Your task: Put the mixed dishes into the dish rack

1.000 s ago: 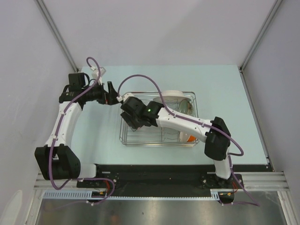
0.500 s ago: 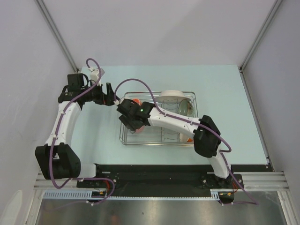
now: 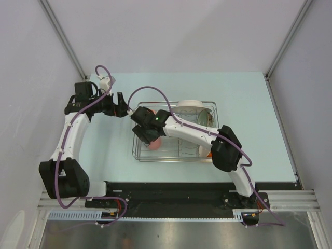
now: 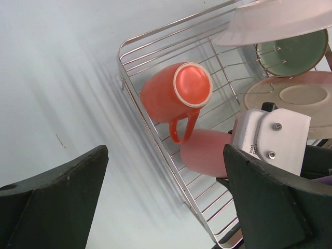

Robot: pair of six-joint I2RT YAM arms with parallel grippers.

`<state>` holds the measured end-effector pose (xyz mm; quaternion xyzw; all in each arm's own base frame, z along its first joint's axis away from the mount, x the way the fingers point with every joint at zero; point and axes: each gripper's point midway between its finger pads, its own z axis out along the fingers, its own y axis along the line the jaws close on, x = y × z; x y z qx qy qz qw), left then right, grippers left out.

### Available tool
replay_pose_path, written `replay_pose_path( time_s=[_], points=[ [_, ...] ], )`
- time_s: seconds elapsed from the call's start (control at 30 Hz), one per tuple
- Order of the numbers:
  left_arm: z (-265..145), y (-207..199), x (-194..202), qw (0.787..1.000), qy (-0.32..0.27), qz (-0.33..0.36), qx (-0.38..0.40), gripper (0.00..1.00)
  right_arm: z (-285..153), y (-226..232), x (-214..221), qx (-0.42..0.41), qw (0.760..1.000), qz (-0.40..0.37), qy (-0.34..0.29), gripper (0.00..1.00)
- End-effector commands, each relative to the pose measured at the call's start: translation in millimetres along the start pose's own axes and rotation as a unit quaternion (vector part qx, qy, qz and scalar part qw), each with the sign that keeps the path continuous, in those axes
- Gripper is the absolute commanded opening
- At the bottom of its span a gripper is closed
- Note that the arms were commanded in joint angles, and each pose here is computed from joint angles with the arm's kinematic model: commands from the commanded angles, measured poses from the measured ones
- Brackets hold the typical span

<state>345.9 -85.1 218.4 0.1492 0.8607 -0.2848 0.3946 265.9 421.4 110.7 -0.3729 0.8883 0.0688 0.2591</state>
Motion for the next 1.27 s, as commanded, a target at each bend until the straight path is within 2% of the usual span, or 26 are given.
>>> replay_pose_path(
  time_s=[0.0,0.13,0.17,0.23,0.27,0.5,0.6,0.63,0.67,0.8,0.83,0.87,0.97,1.03,1.23],
  points=[
    [-4.0,-22.6,-7.3,0.999,-0.011,0.007,0.044,0.98,15.2,11.2,5.1,-0.028,0.999,-0.014,0.014,0.36],
    [-3.8,-21.7,-7.6,0.999,-0.01,0.008,0.043,0.98,13.8,10.3,3.4,-0.025,1.0,-0.014,0.008,0.58],
    [-3.8,-22.2,-7.8,0.999,-0.009,0.009,0.043,0.98,10.8,9.3,1.6,-0.024,1.0,-0.013,0.003,0.69],
    [-3.1,-20.8,-7.7,0.999,-0.009,0.007,0.042,0.98,4.9,5.7,-1.7,-0.015,1.0,-0.011,-0.005,0.85],
    [-3.3,-21.7,-9.9,0.999,-0.009,0.009,0.043,0.98,2.2,3.1,-2.3,-0.011,1.0,-0.01,-0.007,0.99],
    [-4.9,-18.4,-17.9,0.999,-0.012,0.012,0.032,0.98,-57.3,-11.7,-27.7,-0.014,0.997,0.012,-0.07,1.0],
    [-5.9,-15.5,-16.1,1.0,-0.01,0.015,0.023,0.99,-98.5,-21.4,-39.8,-0.014,0.993,0.035,-0.112,1.0],
    [-4.9,-14.8,-14.9,1.0,-0.008,0.016,0.022,0.98,-128.3,-29.4,-48.0,-0.015,0.988,0.046,-0.145,1.0],
    [-5.1,-13.8,-14.5,1.0,-0.008,0.017,0.019,0.98,-139.6,-32.1,-52.8,-0.017,0.984,0.051,-0.167,1.0],
    [-4.3,-9.9,-11.4,1.0,-0.001,0.016,0.012,0.99,-192.3,-67.7,-44.3,-0.008,0.97,0.106,-0.22,1.0],
    [-4.2,-8.2,-11.6,1.0,-0.001,0.017,0.007,0.98,-182.4,-84.6,-27.0,0.012,0.971,0.123,-0.205,1.0],
    [-3.0,-5.6,-10.3,1.0,0.001,0.018,0.002,0.98,-206.6,-97.6,-24.3,0.014,0.962,0.141,-0.235,1.0],
    [2.1,3.6,-4.3,1.0,0.01,0.014,-0.012,0.99,-210.4,-126.4,6.6,0.025,0.954,0.19,-0.231,1.0],
    [7.4,10.3,1.6,1.0,0.022,0.01,-0.018,0.98,-207.4,-133.5,20.6,0.034,0.952,0.203,-0.226,1.0],
    [10.1,21.4,5.2,0.999,0.021,0.016,-0.04,0.98,-216.3,-138.6,26.7,0.039,0.947,0.21,-0.24,1.0]
  ],
)
